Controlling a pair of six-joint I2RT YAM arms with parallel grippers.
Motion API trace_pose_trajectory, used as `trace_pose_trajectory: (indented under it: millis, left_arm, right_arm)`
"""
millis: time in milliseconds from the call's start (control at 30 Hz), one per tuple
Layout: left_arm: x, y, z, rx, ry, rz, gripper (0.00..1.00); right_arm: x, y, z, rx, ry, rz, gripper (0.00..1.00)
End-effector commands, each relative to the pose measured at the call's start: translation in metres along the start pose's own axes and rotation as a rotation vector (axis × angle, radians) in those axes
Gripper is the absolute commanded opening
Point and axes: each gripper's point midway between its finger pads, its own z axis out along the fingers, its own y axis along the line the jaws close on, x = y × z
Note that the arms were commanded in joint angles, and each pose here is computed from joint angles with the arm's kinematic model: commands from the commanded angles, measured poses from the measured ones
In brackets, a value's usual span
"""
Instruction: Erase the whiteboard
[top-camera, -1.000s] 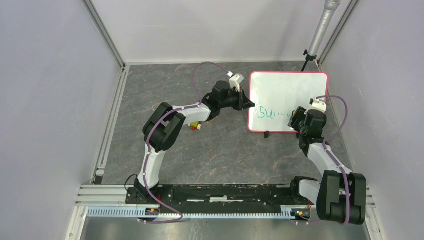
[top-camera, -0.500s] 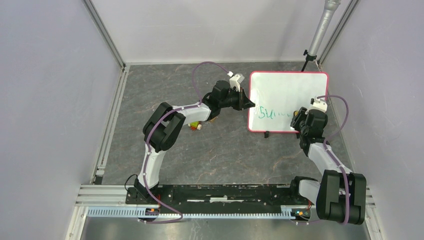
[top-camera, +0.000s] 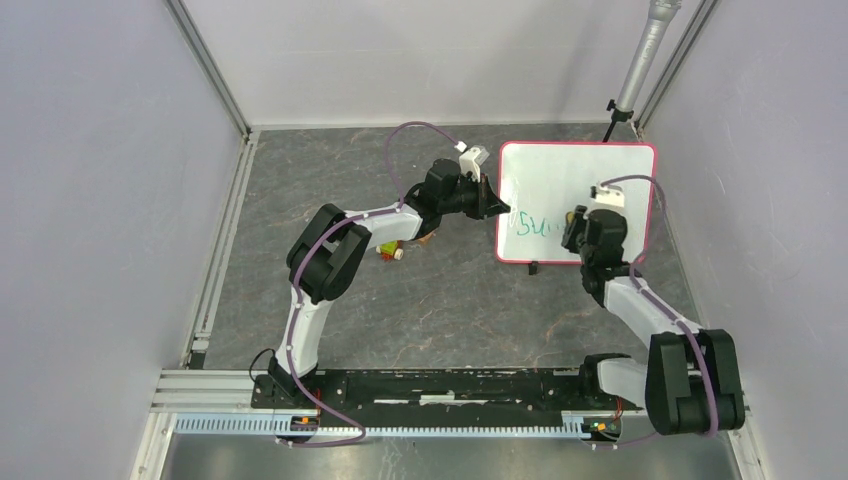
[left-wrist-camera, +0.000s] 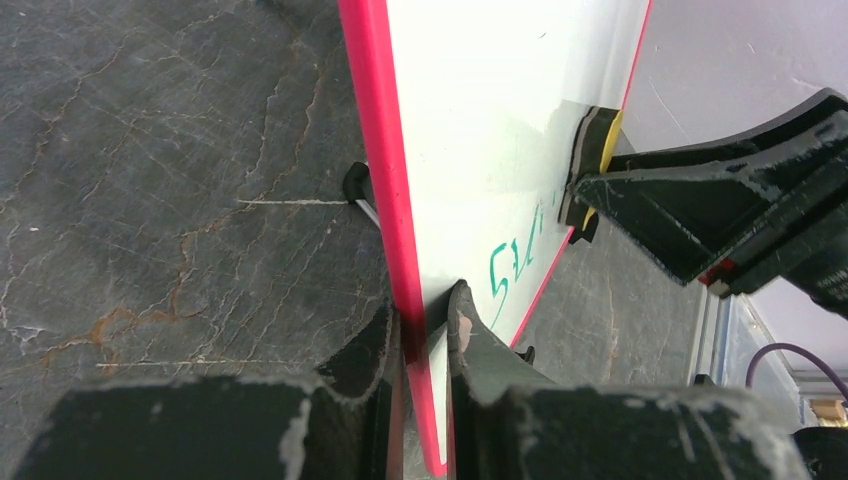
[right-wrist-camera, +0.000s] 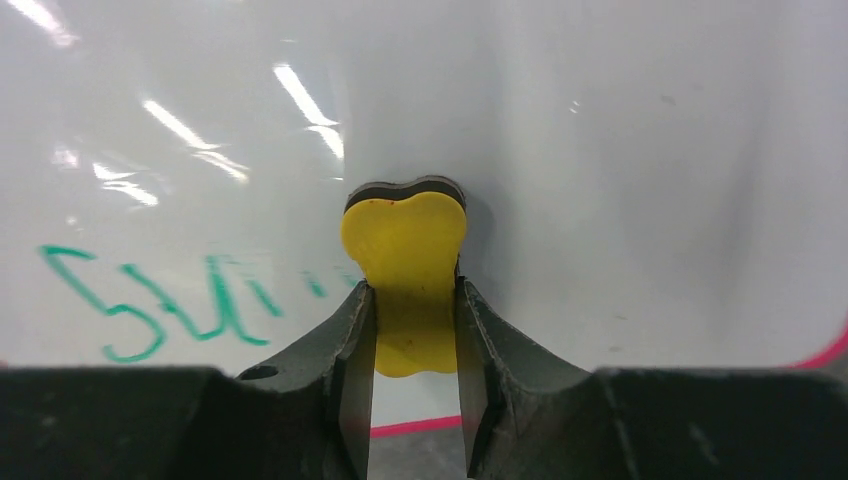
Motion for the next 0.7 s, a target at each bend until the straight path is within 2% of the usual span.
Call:
trace_pose_trajectory:
  millis: [0, 167, 267, 433, 667]
  left_arm:
    - [0.053, 0.07, 0.0, -0.23, 0.125, 0.107, 0.02]
    - [0.053, 0.07, 0.0, -0.23, 0.126, 0.106, 0.02]
    - [0.053, 0.07, 0.0, -0.23, 0.125, 0.107, 0.02]
    - [0.053, 0.07, 0.0, -0.23, 0.126, 0.106, 0.02]
    - [0.054, 0.069, 0.0, -0.228, 0.128, 0.107, 0.02]
  right_arm:
    - [-0.014, 0.07, 0.003, -0.16, -0.032, -0.033, 0.29]
    - [-0.011, 0.111, 0.004, -0.231, -0.018, -0.059, 0.29]
    - [-0.018, 0.11, 0.006, -0.205, -0.03, -0.068, 0.29]
    - [-0.025, 0.069, 0.009, -0.068, -0.039, -0.084, 0.31]
    - [-0.007, -0.013, 0.008, 0.103, 0.005, -0.028, 0.31]
